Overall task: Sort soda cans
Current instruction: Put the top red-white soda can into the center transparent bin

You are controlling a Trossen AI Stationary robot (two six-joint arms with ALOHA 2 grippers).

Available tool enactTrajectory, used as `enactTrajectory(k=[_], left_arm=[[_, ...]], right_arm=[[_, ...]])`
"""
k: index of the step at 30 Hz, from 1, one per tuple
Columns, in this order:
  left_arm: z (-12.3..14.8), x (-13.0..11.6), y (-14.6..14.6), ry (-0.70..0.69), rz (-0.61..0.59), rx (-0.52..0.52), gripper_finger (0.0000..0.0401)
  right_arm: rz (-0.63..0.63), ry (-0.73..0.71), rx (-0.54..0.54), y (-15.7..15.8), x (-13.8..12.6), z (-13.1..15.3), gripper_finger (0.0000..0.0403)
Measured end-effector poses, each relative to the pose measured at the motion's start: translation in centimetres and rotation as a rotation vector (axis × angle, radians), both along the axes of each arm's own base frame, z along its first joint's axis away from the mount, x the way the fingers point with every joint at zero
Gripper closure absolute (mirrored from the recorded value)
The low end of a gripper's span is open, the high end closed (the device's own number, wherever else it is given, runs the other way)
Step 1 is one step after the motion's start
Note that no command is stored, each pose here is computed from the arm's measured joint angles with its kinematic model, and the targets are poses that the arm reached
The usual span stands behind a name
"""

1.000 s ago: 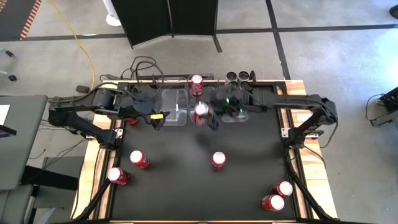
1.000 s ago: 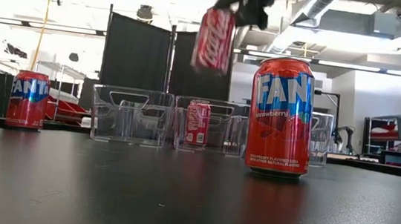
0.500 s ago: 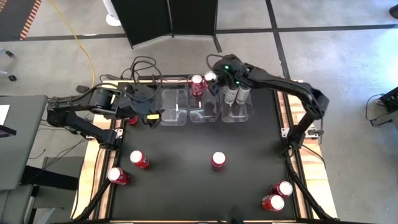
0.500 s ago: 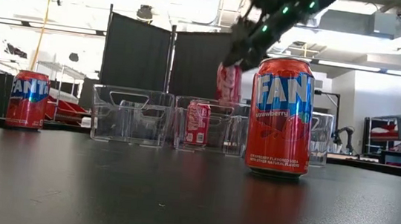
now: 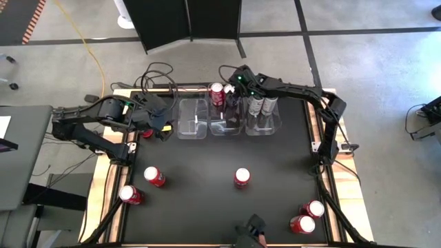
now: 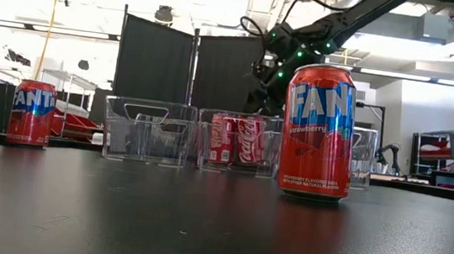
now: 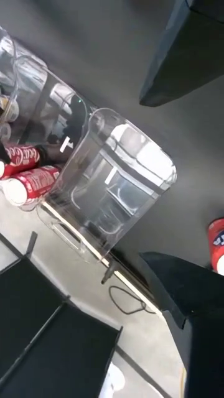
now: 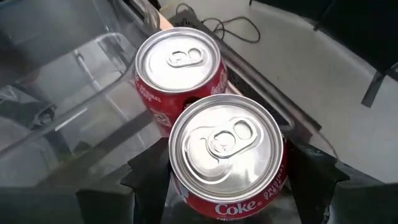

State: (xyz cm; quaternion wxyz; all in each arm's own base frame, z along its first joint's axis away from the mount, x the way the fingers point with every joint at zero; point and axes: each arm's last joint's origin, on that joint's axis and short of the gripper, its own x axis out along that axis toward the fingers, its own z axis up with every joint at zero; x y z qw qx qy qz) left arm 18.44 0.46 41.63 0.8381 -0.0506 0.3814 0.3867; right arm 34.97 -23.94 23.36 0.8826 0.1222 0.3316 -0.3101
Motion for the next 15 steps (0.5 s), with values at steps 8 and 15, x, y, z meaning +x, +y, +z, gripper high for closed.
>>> enactTrajectory(k=[8,15], left_arm=[[0.08,-0.02,0.10,0.007,0.009,0.046,0.0006],[0.13,0.03,0.11,-0.001,0.013,0.053,0.0006]], right_arm=[[-0.013,-0.003,0.007,-0.31,-0.21,-0.05,0.0124],[-0.015,-0.015,0.011,-0.30,-0.15,-0.01,0.0057]])
